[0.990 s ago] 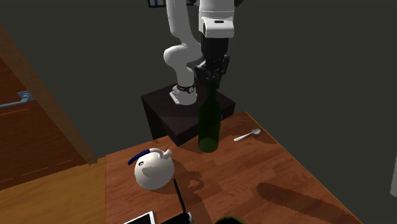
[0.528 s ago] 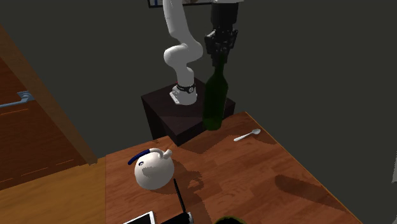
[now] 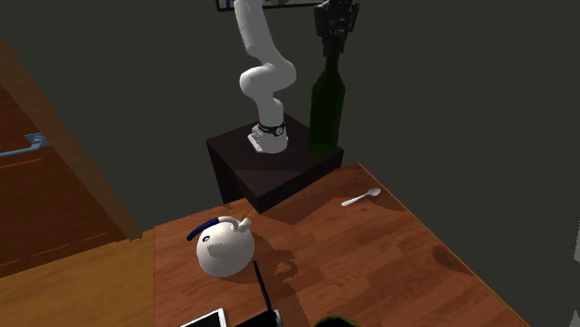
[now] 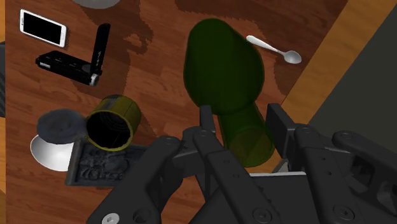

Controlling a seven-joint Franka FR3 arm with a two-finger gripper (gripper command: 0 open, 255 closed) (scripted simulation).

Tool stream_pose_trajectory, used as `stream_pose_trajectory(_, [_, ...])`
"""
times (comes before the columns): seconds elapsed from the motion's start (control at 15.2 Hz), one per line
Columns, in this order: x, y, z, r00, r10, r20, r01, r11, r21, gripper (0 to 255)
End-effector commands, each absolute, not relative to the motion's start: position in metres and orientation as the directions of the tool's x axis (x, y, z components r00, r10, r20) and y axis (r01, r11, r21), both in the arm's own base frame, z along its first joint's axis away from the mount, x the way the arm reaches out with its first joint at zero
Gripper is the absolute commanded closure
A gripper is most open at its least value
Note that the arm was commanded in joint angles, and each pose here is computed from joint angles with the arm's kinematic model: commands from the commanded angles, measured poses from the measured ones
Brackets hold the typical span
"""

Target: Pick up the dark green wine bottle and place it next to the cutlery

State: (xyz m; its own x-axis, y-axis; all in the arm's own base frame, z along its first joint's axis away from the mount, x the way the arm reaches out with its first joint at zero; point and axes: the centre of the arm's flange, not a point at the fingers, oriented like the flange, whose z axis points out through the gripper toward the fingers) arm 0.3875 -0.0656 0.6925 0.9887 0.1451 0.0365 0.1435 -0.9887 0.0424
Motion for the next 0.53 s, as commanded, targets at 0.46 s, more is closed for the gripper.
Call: stream_pose_trajectory(0.46, [0.357, -0.009, 0.729, 0.989, 0.145, 0.035, 0.143, -0.989, 0.042, 255])
